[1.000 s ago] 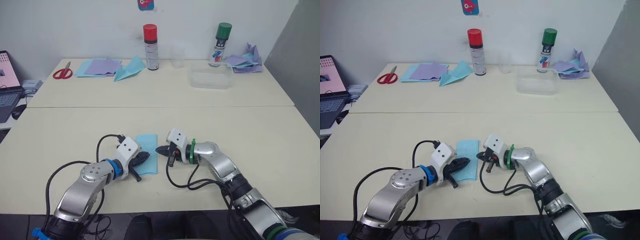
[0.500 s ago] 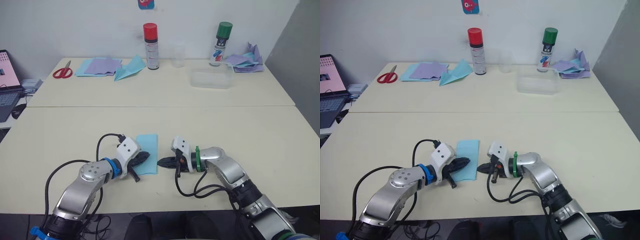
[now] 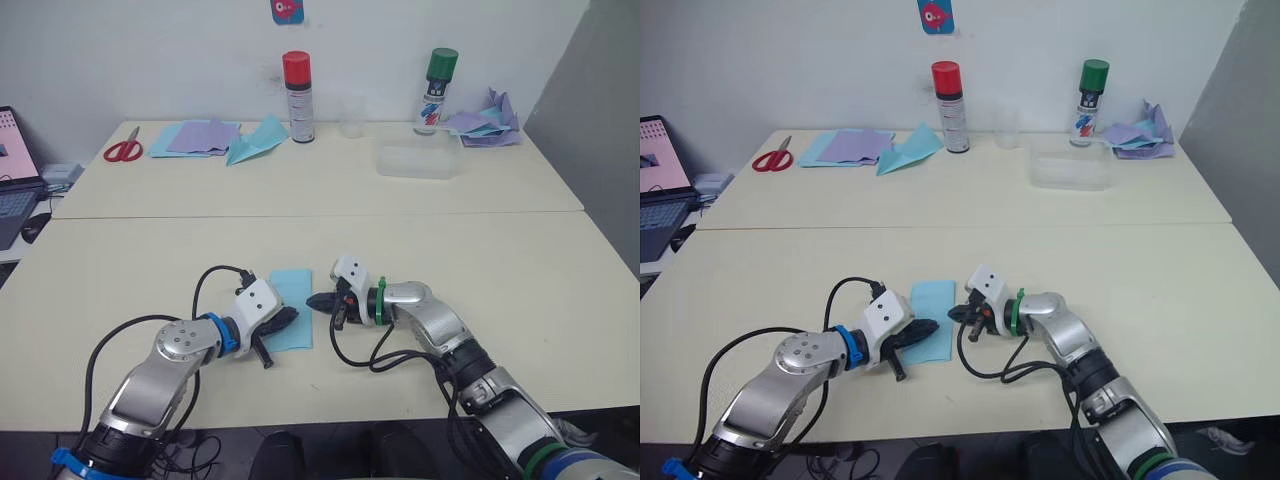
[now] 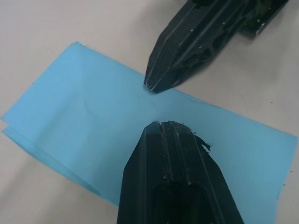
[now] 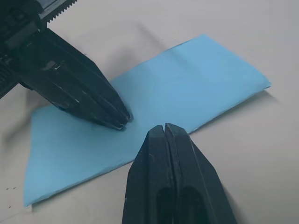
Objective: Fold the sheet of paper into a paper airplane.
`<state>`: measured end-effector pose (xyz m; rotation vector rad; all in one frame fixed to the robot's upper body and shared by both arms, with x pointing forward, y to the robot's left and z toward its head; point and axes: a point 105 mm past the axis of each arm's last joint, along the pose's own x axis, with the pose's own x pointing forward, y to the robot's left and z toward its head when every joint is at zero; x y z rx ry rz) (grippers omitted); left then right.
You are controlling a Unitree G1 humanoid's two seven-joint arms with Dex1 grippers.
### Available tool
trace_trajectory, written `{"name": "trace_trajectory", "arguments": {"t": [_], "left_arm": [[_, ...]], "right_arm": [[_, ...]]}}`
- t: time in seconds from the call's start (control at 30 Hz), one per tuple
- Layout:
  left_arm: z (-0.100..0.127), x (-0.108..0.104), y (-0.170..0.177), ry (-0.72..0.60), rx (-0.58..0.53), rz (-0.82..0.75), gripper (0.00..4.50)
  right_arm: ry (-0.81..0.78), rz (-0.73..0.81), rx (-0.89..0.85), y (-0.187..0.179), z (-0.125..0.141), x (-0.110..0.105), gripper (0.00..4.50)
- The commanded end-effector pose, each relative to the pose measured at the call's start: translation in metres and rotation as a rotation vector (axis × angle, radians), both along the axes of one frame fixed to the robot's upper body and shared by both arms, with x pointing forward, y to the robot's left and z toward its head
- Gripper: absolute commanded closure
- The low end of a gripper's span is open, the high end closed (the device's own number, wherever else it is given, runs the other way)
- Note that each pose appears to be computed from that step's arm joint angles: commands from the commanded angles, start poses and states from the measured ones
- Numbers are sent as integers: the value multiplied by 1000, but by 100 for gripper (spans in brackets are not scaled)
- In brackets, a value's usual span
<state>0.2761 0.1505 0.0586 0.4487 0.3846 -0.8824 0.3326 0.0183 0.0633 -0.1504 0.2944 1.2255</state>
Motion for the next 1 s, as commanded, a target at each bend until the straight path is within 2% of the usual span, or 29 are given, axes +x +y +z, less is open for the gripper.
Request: {"name": "trace_trajectory", "arguments": {"t": [0.03, 0.2, 0.4, 0.6, 0.7, 0.87, 1.0], "left_arm": [[-48, -23, 6, 196, 71, -23, 450], [-48, -22, 7, 193, 72, -31, 450], [-48, -22, 10, 191, 75, -30, 450], [-48, -23, 11, 190, 78, -24, 450], [-49, -24, 11, 191, 78, -23, 450], [-49, -24, 11, 190, 79, -27, 450], [-49, -24, 10, 188, 79, -30, 450]], "right_arm": [[-74, -100, 61, 1, 22, 24, 448], [-117, -128, 59, 6, 30, 39, 448], [-108, -73, 3, 9, 17, 36, 448], [-123, -78, 92, 11, 32, 37, 448], [-136, -35, 130, 8, 41, 30, 448], [-32, 111, 91, 8, 25, 2, 448], [-16, 120, 31, 9, 13, -1, 448]]}}
